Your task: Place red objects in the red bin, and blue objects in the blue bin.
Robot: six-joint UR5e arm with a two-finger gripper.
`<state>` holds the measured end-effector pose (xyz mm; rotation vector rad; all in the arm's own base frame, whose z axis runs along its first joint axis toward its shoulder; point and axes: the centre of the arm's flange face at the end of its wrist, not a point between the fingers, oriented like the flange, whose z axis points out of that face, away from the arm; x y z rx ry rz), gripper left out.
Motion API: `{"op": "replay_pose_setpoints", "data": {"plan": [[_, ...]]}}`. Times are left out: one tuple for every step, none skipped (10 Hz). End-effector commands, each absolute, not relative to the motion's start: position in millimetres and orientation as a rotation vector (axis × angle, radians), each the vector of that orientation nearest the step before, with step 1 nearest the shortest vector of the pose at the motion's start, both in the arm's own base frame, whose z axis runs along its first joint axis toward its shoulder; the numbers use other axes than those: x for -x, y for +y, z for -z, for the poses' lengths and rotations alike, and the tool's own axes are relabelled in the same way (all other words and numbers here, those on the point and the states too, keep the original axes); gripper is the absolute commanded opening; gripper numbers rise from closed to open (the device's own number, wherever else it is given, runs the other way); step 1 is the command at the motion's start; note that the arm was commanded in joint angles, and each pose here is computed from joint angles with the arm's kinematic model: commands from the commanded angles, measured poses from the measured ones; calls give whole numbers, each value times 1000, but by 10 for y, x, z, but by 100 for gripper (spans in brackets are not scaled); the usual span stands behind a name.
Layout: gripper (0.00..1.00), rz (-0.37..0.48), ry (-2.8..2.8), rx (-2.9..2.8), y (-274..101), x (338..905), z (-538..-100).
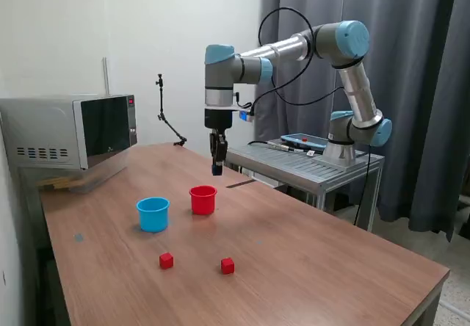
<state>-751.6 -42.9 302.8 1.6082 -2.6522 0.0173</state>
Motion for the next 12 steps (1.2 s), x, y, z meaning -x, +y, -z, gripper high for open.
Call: {"op": "replay_pose_setpoints", "data": {"plan": [[0,-61,-2689,-1611,-332,7548,-3281],[0,-35,-2676,-1596,-302,7593,-3419],[0,-17,-2672,-1575,-228,7624,-3516],[0,-3,-2665,-1565,-200,7651,-3586],[0,-13,-2677,-1561,-153,7654,-3643],[0,-43,-2702,-1564,-120,7639,-3710],[0,-59,-2722,-1553,-16,7638,-3747],[0,-50,-2724,-1530,91,7655,-3796],[0,-42,-2728,-1507,200,7674,-3839],[0,-39,-2733,-1478,339,7683,-3873],[0,-37,-2741,-1455,449,7696,-3876],[0,-37,-2747,-1445,520,7741,-3829]]}}
